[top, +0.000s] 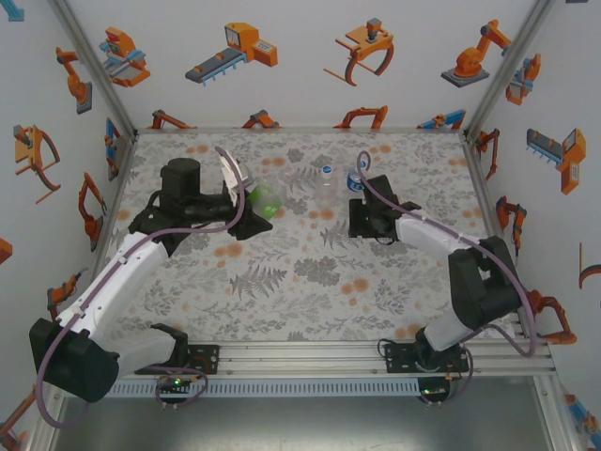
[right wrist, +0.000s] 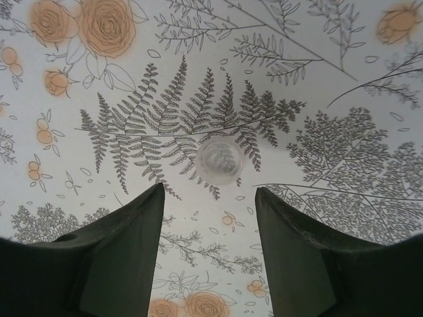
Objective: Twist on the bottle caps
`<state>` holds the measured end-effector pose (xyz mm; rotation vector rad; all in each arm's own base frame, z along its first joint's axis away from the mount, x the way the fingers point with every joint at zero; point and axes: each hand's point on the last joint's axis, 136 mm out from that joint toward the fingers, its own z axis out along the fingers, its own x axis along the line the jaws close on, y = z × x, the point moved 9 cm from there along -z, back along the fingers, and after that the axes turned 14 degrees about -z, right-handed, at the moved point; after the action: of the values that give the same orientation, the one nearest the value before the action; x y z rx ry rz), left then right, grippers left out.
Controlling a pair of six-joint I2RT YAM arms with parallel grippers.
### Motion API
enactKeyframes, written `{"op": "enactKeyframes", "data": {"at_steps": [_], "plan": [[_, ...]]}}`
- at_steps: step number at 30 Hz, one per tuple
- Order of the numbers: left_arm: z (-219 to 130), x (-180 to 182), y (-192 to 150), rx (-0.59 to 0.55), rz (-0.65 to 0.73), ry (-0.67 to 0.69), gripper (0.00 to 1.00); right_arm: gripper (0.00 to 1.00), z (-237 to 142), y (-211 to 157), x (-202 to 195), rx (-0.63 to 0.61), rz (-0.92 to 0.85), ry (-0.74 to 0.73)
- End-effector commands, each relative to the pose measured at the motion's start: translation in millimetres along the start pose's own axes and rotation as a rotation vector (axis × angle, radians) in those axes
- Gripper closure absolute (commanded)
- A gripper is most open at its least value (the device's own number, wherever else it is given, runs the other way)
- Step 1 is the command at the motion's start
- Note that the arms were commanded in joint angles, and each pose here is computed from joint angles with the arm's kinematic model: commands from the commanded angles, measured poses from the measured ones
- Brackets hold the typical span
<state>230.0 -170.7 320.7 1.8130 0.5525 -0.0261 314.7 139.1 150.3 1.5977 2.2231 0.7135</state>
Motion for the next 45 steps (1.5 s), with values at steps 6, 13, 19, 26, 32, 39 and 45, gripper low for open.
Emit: {"op": "enactKeyframes", "data": {"at_steps": [6, 13, 19, 26, 32, 39, 45], "plan": [[-1.2, -0.8, 0.0, -0.001, 0.014, -0.012, 0.97, 0.48, 23.3, 7.5, -1.3, 0.058, 0.029, -0.03], [-0.6, -0.6, -0.3, -0.001, 0.013, -0.015, 0.97, 0.54, 34.8, 3.2, -2.7, 0.096, 0.023, -0.048], [0.7, 0.4, 0.5, 0.0, 0.003, -0.024, 0.97, 0.57, 38.8, -0.9, -3.2, 0.116, 0.029, -0.053], [1.8, 1.0, 0.1, 0.004, -0.005, -0.028, 0.97, 0.62, 29.7, 1.1, 5.0, 0.114, 0.012, -0.05], [3.8, 3.5, 0.1, 0.005, -0.01, -0.028, 0.97, 0.63, 14.2, 2.9, 38.6, 0.099, -0.03, -0.01], [3.4, 3.1, 0.9, 0.003, -0.01, -0.036, 0.97, 0.63, 11.8, -5.3, 96.4, 0.135, -0.132, 0.042], [4.9, 4.0, 0.6, 0.003, -0.021, -0.05, 0.97, 0.63, 12.2, -4.2, 115.3, 0.151, -0.155, 0.064]]}}
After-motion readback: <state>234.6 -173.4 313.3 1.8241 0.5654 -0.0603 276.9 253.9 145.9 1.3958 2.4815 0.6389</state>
